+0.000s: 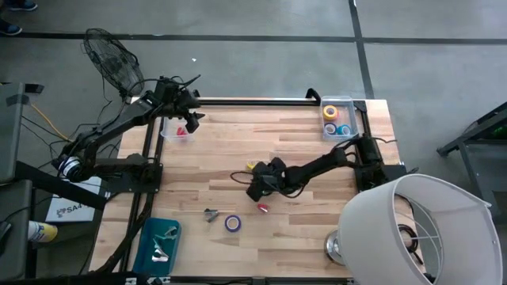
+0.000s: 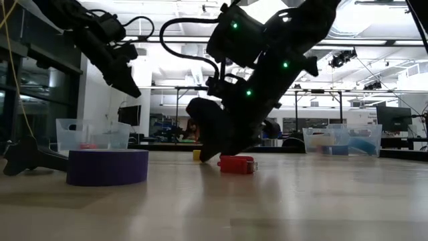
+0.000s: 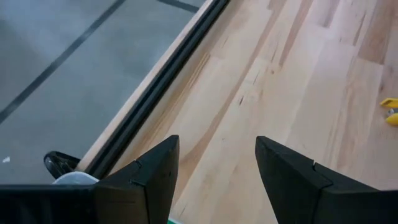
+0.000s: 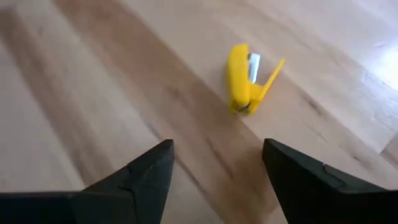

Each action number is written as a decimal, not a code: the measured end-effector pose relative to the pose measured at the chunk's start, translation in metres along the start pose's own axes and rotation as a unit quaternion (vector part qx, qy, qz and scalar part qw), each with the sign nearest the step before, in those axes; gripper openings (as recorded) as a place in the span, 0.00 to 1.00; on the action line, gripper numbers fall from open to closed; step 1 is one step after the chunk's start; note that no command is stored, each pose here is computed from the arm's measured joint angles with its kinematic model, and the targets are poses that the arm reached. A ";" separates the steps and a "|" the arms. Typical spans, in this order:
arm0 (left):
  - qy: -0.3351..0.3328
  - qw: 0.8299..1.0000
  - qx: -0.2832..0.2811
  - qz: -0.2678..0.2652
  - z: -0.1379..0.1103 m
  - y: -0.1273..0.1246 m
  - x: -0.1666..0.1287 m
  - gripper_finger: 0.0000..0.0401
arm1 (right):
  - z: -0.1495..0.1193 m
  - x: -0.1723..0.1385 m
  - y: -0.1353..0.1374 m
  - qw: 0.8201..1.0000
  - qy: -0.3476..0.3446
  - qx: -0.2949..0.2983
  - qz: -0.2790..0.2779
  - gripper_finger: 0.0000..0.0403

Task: Pick and place Stapler, Stapler remover, tape
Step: Put the yellow stapler into the left transparent bin

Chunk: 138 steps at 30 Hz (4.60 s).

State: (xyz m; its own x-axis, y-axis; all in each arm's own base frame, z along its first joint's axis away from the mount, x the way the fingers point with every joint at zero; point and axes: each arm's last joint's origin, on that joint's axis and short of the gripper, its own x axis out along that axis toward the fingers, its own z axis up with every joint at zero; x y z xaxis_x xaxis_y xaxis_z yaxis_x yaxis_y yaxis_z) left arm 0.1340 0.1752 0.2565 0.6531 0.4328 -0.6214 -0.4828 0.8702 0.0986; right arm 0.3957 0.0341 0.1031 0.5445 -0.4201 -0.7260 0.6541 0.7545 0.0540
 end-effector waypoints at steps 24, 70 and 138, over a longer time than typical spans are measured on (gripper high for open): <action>-0.006 1.000 0.018 -0.007 0.001 -0.001 -0.002 0.52 | -0.007 0.027 -0.007 0.994 -0.063 0.056 -0.064 0.55; -0.053 0.993 0.050 -0.094 0.004 -0.006 -0.002 0.52 | 0.030 0.003 -0.009 0.997 -0.052 -0.021 0.052 0.10; -0.439 0.846 0.036 -0.300 0.097 -0.114 -0.038 0.52 | 0.176 -0.144 -0.048 0.847 -0.473 -0.117 0.215 0.10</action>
State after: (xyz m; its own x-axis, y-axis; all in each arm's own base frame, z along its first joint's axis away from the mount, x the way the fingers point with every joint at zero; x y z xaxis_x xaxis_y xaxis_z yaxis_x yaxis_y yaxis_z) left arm 0.2212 0.0827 0.3445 0.9650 -0.1110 0.2377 0.1054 0.9938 0.0361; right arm 0.3781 -0.0298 0.3260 0.9552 -0.2132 0.2055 0.2264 0.9731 -0.0429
